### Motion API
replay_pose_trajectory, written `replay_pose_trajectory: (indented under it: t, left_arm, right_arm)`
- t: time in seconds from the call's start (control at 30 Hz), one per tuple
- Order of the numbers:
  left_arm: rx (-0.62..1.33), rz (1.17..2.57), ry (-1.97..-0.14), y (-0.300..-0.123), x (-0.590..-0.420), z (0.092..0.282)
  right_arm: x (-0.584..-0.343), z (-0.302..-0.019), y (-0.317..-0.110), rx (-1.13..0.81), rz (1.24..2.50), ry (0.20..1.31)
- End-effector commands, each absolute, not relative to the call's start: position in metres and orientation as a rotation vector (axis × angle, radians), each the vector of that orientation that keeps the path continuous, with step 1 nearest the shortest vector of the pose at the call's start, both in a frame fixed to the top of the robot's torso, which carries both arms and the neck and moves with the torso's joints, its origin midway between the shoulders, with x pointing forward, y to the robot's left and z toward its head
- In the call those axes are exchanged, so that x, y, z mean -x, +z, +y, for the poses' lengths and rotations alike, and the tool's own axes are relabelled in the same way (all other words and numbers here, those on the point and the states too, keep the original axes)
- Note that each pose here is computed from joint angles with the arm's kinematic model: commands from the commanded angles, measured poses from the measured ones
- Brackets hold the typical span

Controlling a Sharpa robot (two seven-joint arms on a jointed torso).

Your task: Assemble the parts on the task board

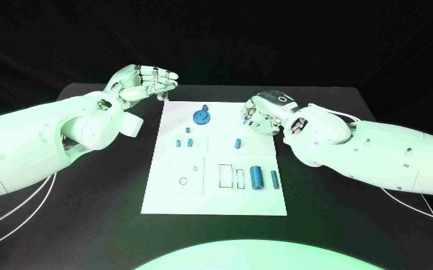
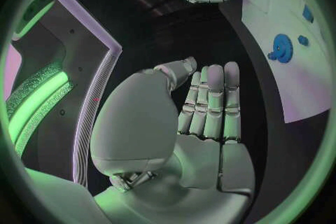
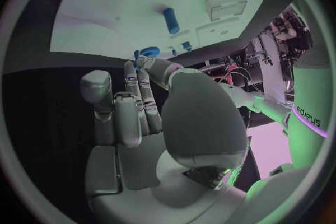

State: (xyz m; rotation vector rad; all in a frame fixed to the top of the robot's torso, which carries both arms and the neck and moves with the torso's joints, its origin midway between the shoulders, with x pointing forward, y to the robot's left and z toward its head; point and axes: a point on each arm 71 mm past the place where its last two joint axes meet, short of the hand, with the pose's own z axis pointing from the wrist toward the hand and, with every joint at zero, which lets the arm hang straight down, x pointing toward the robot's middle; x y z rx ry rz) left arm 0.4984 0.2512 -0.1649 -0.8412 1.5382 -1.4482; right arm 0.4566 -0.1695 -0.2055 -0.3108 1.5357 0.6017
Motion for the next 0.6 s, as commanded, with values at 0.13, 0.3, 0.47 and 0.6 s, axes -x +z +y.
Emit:
replay_pose_trajectory:
  t: [0.13, 0.3, 0.47, 0.6]
  left_arm:
    - [0.827, 1.526, -1.462, -0.164, -0.498, 0.247]
    - [0.827, 1.528, -1.468, -0.165, -0.499, 0.245]
    - [0.828, 1.530, -1.471, -0.165, -0.499, 0.242]
    - [0.830, 1.532, -1.472, -0.166, -0.500, 0.239]
  right_arm:
    - [-0.436, -0.139, -0.201, 0.332, 1.509, 0.736]
    - [-0.416, -0.108, -0.203, 0.381, 1.523, 0.832]
    - [-0.400, -0.081, -0.215, 0.426, 1.559, 0.906]
    - [-0.391, -0.064, -0.228, 0.456, 1.600, 0.945]
